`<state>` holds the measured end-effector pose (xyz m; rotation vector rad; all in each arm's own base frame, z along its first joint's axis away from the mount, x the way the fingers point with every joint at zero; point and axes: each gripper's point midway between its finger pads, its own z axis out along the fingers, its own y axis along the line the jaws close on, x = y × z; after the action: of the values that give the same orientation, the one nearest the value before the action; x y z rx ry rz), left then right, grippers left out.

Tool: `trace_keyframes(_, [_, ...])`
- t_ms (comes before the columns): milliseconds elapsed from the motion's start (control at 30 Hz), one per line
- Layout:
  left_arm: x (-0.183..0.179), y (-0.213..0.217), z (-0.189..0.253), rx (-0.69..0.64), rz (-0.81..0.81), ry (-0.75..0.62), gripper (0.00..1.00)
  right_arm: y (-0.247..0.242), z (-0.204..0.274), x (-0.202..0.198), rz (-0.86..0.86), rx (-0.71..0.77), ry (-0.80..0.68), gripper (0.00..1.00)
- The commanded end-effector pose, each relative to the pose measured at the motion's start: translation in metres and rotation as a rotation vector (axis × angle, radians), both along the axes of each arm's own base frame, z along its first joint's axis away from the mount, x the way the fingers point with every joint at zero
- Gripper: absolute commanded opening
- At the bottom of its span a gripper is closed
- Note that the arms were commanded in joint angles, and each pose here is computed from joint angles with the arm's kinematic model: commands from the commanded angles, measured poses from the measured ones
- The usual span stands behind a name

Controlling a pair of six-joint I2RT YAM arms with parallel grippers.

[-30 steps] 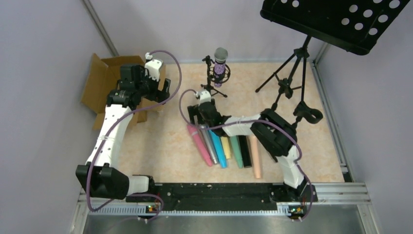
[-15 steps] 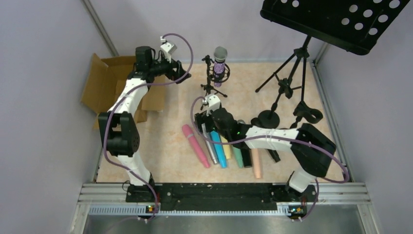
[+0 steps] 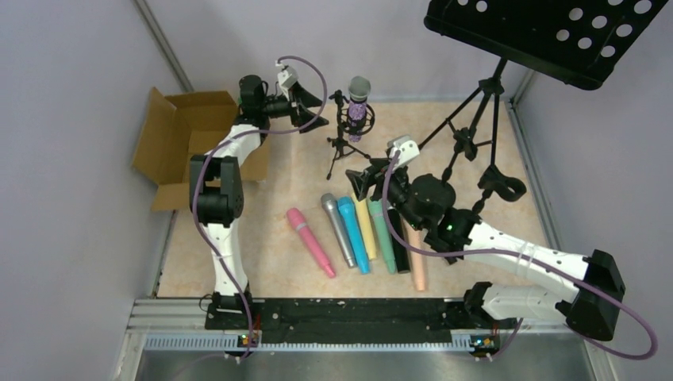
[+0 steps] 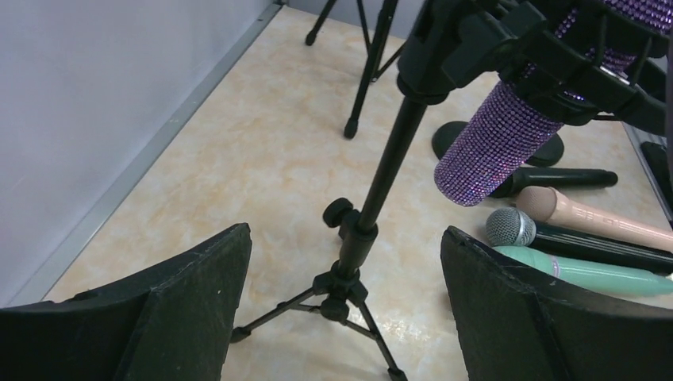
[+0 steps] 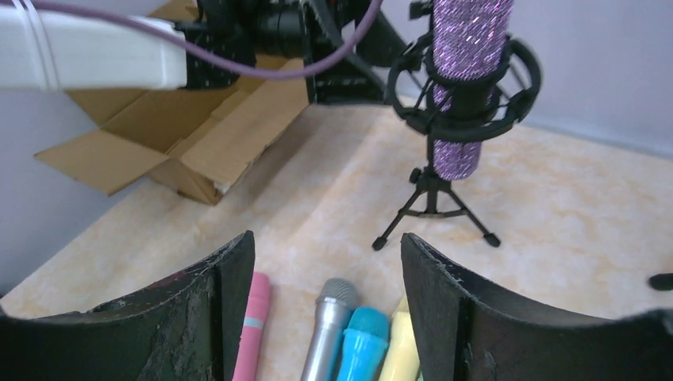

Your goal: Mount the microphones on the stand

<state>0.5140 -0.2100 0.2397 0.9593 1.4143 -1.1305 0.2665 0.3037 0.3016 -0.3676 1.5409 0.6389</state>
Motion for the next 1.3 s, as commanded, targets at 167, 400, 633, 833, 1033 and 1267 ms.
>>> trace_keyframes(167, [-0.003,-0.045,0.022,-0.032,-0.149,-0.198,0.92,-0.039,0.055,0.017,-0.179,0.014,-0.102,0.63])
trace_keyframes(400, [0.004,-0.064,0.023,-0.046,-0.193,-0.225,0.70,-0.057,0.079,0.016,-0.231,0.049,-0.146,0.56])
trace_keyframes(633, [-0.008,-0.064,0.014,-0.034,-0.243,-0.247,0.14,-0.067,0.085,0.018,-0.258,0.060,-0.165,0.53])
trace_keyframes(833, [0.023,-0.058,0.021,-0.024,-0.095,-0.310,0.00,-0.067,0.084,0.022,-0.267,0.070,-0.169,0.50])
trace_keyframes(1033, [0.084,-0.042,0.029,-0.016,0.032,-0.339,0.00,-0.067,0.080,0.031,-0.282,0.060,-0.166,0.49])
trace_keyframes(1267, [0.122,-0.019,0.018,0.013,0.146,-0.367,0.00,-0.074,0.073,0.044,-0.316,0.054,-0.146,0.47])
